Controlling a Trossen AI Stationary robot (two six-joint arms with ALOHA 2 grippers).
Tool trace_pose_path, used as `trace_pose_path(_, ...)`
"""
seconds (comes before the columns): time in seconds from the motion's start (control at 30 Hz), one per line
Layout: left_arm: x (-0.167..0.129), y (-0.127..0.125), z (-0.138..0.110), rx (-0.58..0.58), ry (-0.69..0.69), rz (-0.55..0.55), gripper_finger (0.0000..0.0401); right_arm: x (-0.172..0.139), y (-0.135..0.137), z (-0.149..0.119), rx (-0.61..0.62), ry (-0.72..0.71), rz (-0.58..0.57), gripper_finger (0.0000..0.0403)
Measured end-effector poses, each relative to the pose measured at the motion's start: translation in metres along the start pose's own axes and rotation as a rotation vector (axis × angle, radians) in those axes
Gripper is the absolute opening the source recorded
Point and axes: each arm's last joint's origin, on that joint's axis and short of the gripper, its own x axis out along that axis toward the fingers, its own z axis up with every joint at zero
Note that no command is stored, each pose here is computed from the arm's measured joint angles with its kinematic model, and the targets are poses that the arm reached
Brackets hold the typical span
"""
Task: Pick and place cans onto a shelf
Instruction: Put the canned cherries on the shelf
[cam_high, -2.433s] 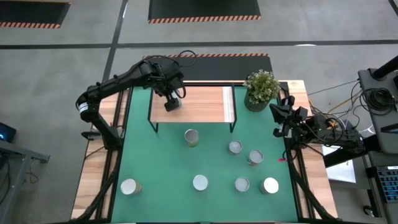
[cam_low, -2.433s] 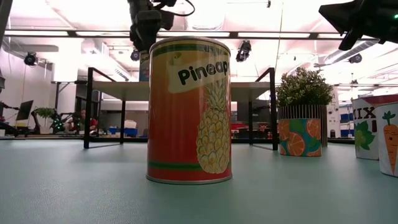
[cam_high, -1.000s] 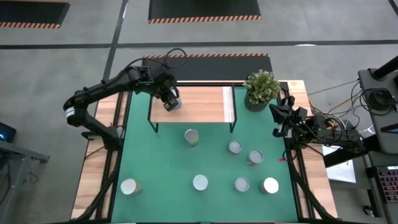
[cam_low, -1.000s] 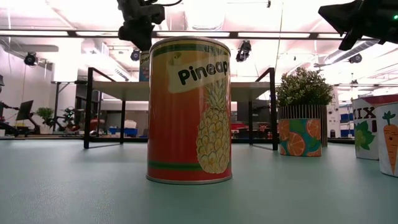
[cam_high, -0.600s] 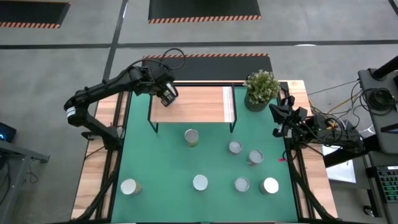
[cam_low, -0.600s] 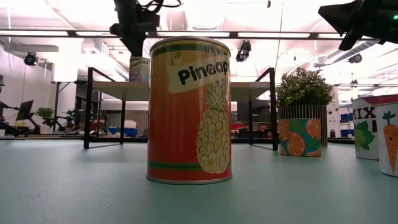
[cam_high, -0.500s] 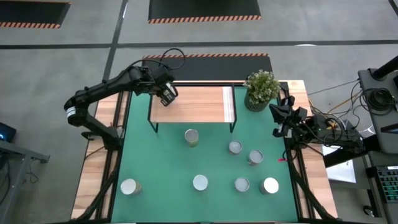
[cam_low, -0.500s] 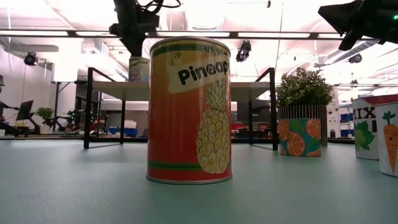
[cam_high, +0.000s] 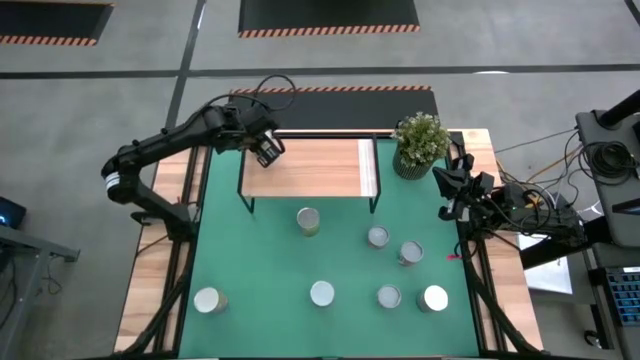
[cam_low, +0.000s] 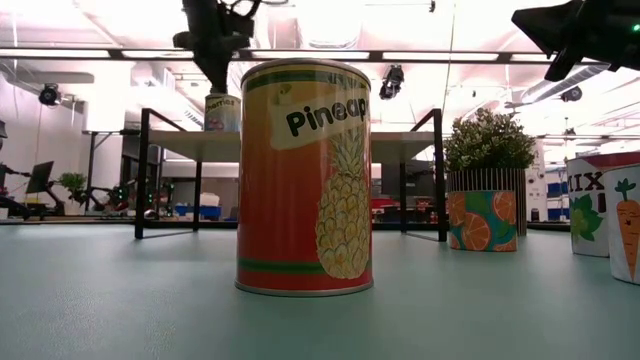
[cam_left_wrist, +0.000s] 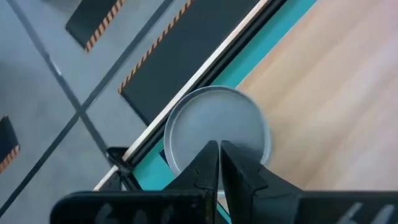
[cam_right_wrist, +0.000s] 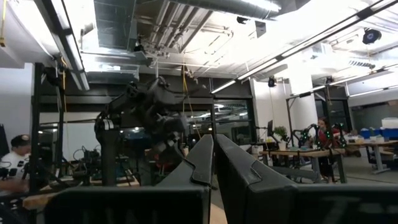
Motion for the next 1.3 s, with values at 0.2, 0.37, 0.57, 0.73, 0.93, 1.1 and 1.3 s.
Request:
trace_pose_path(0.2,-0.024,-0.011,-0.011,0.187,-0.014,-0.311,0.0,0.0,0.0,0.0,-0.001,0.0,0.0,0.0009)
trace_pose_path(0.37,-0.012,-0.017,-0.021,0.263,0.046,-0.321,0.0,0.0,0.0,0.0,0.0,0.0,0.0,0.0009)
trace_pose_path(0.57,0.011,-0.018,-0.031,0.282,0.094,-0.131,0.0,0.0,0.0,0.0,-0.005,0.0,0.0,0.0009)
trace_pose_path(0.73,0.016,-0.018,-0.033,0.28,0.092,-0.053,0.0,0.0,0.0,0.0,-0.013,-0.001,-0.002,0.0009)
trace_pose_path(0.93,0.015,-0.016,-0.026,0.238,0.036,-0.023,0.0,0.0,0.0,0.0,-0.013,0.0,-0.007,0.0009)
trace_pose_path(1.1,0.015,-0.014,-0.024,0.213,0.023,-0.008,0.0,0.0,0.0,0.0,-0.011,-0.001,-0.007,0.0009)
trace_pose_path(1.3,0.014,-0.015,-0.025,0.164,0.025,-0.01,0.0,0.0,0.0,0.0,-0.01,0.0,-0.006,0.0009)
